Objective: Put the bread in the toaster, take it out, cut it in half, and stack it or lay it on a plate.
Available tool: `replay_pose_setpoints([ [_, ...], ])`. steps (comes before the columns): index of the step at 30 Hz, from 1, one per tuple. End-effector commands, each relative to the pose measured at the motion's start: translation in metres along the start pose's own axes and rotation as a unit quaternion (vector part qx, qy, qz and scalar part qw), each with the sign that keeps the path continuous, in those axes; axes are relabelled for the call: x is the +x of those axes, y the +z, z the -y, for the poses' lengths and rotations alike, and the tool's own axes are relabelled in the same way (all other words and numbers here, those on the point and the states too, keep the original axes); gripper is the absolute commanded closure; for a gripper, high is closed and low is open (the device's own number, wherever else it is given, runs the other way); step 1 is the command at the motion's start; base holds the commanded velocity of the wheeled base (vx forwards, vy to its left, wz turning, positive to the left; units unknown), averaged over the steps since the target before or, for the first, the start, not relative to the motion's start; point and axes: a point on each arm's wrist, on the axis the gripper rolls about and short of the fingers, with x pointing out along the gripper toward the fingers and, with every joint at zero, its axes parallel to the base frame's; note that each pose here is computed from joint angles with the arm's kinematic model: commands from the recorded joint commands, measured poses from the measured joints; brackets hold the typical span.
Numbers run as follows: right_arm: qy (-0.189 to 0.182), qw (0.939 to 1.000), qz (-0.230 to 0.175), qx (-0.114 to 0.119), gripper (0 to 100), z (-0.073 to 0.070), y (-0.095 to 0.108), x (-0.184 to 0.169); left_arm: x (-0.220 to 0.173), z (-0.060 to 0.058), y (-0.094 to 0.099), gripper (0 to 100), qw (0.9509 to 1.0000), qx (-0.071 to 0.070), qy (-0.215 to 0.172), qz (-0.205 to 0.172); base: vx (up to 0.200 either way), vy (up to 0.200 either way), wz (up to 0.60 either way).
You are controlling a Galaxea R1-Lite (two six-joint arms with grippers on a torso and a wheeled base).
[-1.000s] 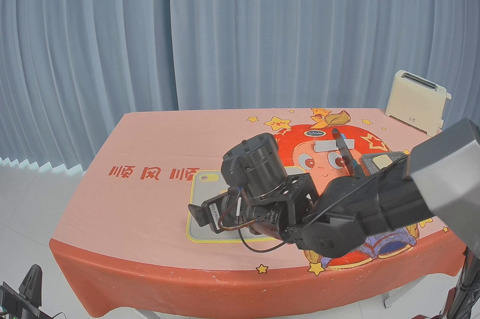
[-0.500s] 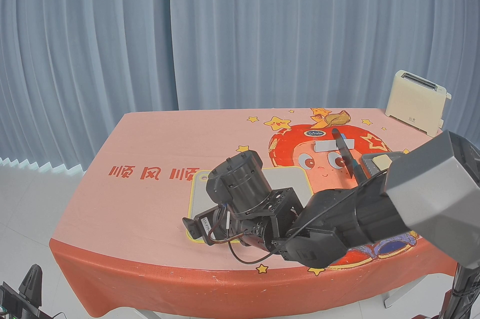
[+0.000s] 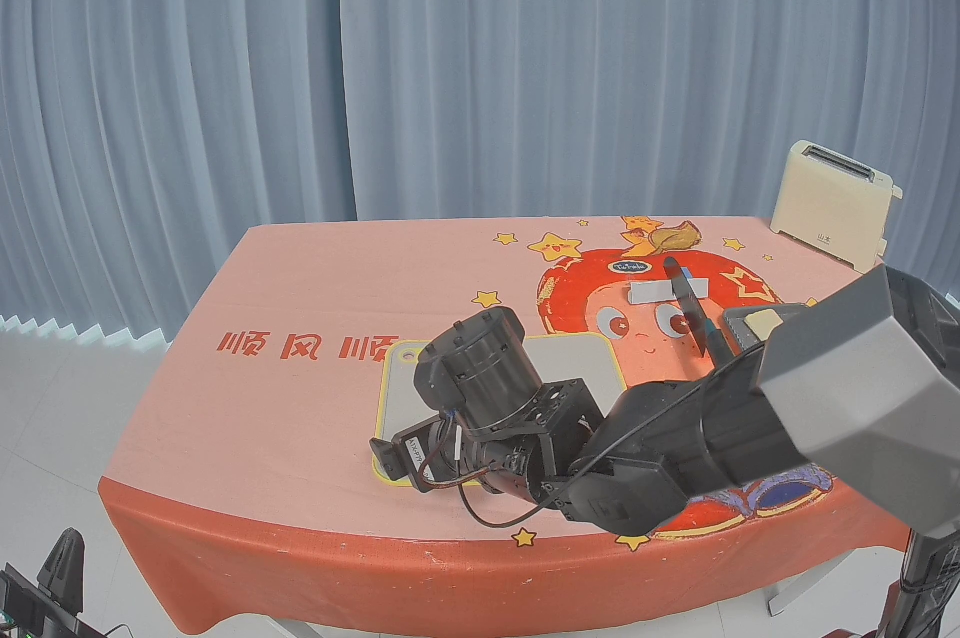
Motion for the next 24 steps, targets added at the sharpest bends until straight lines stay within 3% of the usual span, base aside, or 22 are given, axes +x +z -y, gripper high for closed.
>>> replay_pose_setpoints([
  [1, 0.001, 1.0, -0.001, -0.001, 0, -0.001, -0.001, 0.001, 0.001, 0.0, -0.005, 100, 1.0, 0.0, 0.0, -0.007, 0.0, 0.0, 0.0],
  [4, -0.002, 1.0, -0.008, 0.002, 0, -0.001, -0.005, 0.004, 0.001, 0.0, -0.005, 100, 1.0, 0.0, 0.0, -0.007, 0.0, 0.0, 0.0],
  [5, -0.002, 0.9999, -0.009, 0.005, 100, -0.001, -0.006, 0.004, 0.001, 0.0, -0.005, 100, 1.0, 0.0, 0.0, -0.007, 0.0, 0.0, 0.0],
  [17, -0.01, 0.9998, -0.013, 0.007, 100, 0.003, -0.008, 0.0, 0.001, 0.0, -0.005, 100, 1.0, 0.0, 0.0, -0.007, 0.0, 0.0, 0.0],
  [24, -0.007, 0.9994, 0.029, 0.019, 100, 0.008, 0.017, -0.028, 0.001, 0.0, -0.005, 100, 1.0, 0.0, 0.0, -0.007, 0.0, 0.0, 0.0],
])
